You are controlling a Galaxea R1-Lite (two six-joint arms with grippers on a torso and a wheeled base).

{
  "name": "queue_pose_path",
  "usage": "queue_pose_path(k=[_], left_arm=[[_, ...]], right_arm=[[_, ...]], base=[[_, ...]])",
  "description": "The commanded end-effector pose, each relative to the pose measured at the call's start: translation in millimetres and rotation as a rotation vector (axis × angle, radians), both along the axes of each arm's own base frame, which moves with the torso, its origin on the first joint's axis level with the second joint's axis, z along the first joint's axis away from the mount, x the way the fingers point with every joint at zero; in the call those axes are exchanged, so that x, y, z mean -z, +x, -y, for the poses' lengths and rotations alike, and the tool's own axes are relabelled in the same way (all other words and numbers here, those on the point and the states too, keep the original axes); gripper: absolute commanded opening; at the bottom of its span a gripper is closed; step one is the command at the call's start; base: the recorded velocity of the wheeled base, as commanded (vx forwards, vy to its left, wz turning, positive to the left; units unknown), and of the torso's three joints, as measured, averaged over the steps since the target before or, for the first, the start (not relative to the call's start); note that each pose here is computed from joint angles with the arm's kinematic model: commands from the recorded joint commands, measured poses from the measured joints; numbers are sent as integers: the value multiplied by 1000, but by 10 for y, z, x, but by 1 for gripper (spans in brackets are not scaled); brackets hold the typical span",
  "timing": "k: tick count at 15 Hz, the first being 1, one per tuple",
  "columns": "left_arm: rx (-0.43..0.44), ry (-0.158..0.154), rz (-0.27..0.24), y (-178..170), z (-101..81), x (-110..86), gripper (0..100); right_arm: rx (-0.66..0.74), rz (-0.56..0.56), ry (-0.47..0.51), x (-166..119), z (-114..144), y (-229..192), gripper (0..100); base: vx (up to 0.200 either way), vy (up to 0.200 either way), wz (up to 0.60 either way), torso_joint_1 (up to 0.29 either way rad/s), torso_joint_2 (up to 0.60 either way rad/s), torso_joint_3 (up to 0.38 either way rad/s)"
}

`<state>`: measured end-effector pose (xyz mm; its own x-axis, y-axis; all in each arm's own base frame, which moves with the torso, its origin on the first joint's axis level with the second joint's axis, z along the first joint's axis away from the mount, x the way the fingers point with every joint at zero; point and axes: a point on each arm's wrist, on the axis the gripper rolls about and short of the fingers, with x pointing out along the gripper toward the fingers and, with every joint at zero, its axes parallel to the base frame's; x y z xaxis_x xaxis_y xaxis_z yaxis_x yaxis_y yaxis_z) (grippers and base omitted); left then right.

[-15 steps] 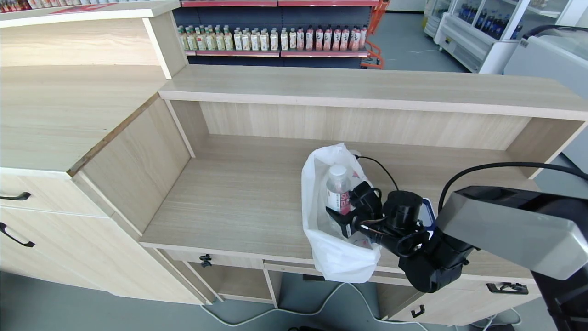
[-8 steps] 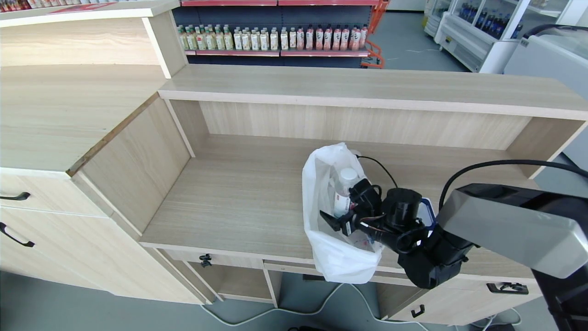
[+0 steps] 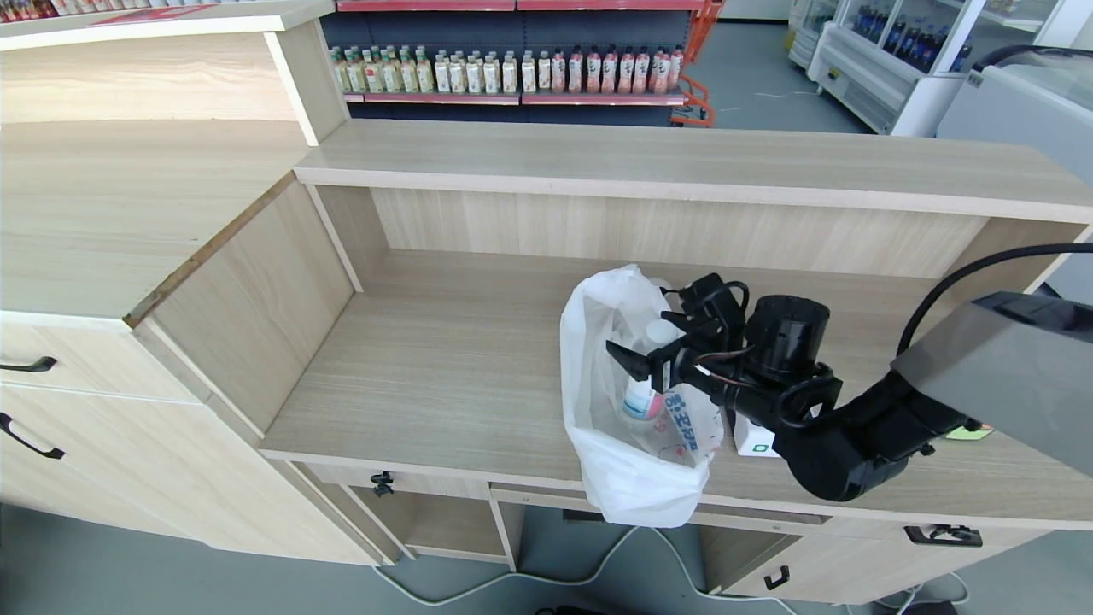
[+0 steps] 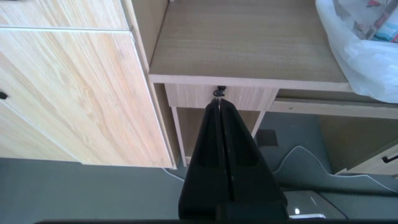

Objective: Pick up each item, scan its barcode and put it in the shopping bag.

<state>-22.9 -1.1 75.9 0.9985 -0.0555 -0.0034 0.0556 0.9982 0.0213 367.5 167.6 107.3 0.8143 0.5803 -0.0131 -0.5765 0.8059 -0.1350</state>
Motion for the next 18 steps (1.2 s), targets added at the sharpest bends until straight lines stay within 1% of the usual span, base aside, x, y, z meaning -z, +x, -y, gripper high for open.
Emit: queue_pose_path(k=[1,4,5,6,7,8,9,10,11,12,13,16,18], left_arm=[[0,0,0,0,0,0,0],[0,0,-1,1,0,5,0],[0,0,0,0,0,0,0],[0,0,0,0,0,0,0],[-2,0,0,0,0,0,0],[0,0,0,0,0,0,0],[0,0,0,0,0,0,0],[0,0,0,0,0,0,0],[0,0,0,0,0,0,0],[0,0,0,0,0,0,0],[0,0,0,0,0,0,0],[-2,-2,-3,1,0,2,0],[-2,0,0,0,0,0,0]], right_arm=[[5,52,40,-371,59,-108,100],[16,65,132,-729,189,-317,100],[17,64,142,-767,202,-346,100],[47,47,164,-1002,410,-609,100],[83,34,146,-1039,581,-766,100],[135,33,95,-1046,782,-902,100],[202,24,24,-1025,996,-990,100],[217,22,12,-1029,1044,-1010,100],[296,-4,-27,-1006,1290,-1142,100],[338,-30,-29,-941,1413,-1283,100],[364,-58,-33,-852,1497,-1415,100],[423,-146,-52,-586,1627,-1697,100],[474,-179,-57,-491,1720,-1795,100]], base=[[0,0,0,0,0,0],[0,0,0,0,0,0],[0,0,0,0,0,0],[0,0,0,0,0,0],[0,0,0,0,0,0],[0,0,0,0,0,0],[0,0,0,0,0,0],[0,0,0,0,0,0],[0,0,0,0,0,0],[0,0,0,0,0,0],[0,0,0,0,0,0],[0,0,0,0,0,0],[0,-200,0,2,2,7]])
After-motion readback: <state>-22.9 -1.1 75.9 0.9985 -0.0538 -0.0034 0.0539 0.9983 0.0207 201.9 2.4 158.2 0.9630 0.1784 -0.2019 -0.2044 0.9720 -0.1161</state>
